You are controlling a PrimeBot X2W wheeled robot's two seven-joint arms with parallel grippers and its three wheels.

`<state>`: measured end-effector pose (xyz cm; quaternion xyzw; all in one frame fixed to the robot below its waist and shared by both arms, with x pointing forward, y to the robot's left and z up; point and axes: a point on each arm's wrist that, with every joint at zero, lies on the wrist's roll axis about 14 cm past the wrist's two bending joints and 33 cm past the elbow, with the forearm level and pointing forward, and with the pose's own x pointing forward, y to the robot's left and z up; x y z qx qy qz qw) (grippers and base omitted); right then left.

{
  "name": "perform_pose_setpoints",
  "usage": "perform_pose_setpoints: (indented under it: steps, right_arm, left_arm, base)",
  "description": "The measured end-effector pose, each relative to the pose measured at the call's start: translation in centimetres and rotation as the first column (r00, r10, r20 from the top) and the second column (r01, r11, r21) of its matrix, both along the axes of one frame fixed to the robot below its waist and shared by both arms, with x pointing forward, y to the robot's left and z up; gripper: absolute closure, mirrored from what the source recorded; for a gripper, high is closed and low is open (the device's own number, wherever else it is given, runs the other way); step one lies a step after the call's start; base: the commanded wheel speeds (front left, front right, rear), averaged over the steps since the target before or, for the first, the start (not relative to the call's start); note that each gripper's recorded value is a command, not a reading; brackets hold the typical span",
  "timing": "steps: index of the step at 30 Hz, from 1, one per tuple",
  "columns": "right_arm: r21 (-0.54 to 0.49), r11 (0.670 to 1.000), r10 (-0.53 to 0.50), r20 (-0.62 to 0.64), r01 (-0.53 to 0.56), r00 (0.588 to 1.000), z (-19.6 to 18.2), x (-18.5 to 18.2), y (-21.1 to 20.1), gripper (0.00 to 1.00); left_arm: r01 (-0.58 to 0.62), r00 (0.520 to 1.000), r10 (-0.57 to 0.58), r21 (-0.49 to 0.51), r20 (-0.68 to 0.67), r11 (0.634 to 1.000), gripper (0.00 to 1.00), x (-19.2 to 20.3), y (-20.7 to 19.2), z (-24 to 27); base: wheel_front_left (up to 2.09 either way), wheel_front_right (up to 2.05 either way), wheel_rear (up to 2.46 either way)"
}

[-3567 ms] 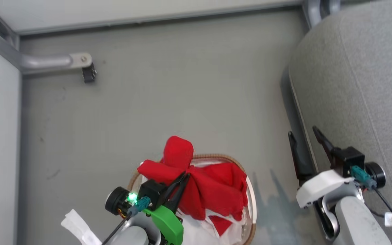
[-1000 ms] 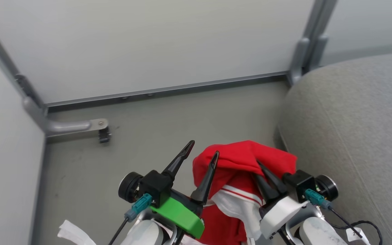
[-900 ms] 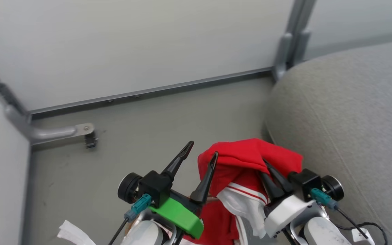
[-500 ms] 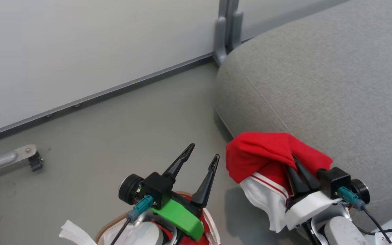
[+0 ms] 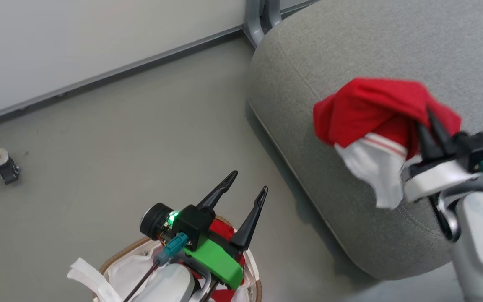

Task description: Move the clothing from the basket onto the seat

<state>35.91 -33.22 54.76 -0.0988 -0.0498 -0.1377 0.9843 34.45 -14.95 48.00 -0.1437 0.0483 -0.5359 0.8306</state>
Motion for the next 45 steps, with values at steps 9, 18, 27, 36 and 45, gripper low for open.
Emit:
perform_pose_setpoints:
  steps: [9, 18, 27, 36, 45]
  right_arm:
    - [-0.226, 0.970, -0.085, 0.037, 0.091, 0.996, 5.7, 7.1, -7.0, 1.00]
    - [-0.336, 0.936, -0.142, -0.098, 0.102, 0.985, 2.5, 14.2, -10.0, 1.00]
    - [-0.239, 0.942, -0.305, -0.314, 0.236, 0.899, -8.6, 14.1, -13.2, 1.00]
    - [-0.162, 0.936, -0.352, -0.459, 0.313, 0.815, -16.4, 10.2, -12.6, 0.00]
    - [-0.120, 0.936, -0.351, -0.385, 0.331, 0.854, -13.8, 7.6, -11.2, 0.00]
  left_arm:
    - [-0.011, 0.999, 0.012, 0.022, -0.035, 1.000, 0.00, 3.3, 1.3, -3.4]
    - [-0.057, 0.993, 0.062, 0.052, -0.097, 0.997, 0.00, 6.6, 3.3, -7.9]
    - [-0.129, 0.975, 0.144, 0.095, -0.172, 0.987, 0.00, 8.3, 5.9, -11.9]
    - [-0.192, 0.954, 0.220, 0.151, -0.204, 0.970, 0.00, 8.8, 8.5, -13.7]
    - [-0.245, 0.946, 0.269, 0.147, -0.178, 0.958, 0.00, 8.3, 9.2, -11.1]
  base:
    - [0.00, 0.00, 0.00]
    - [0.00, 0.00, 0.00]
    - [0.00, 0.00, 0.00]
    - [0.00, 0.00, 0.00]
    - [0.00, 0.00, 0.00]
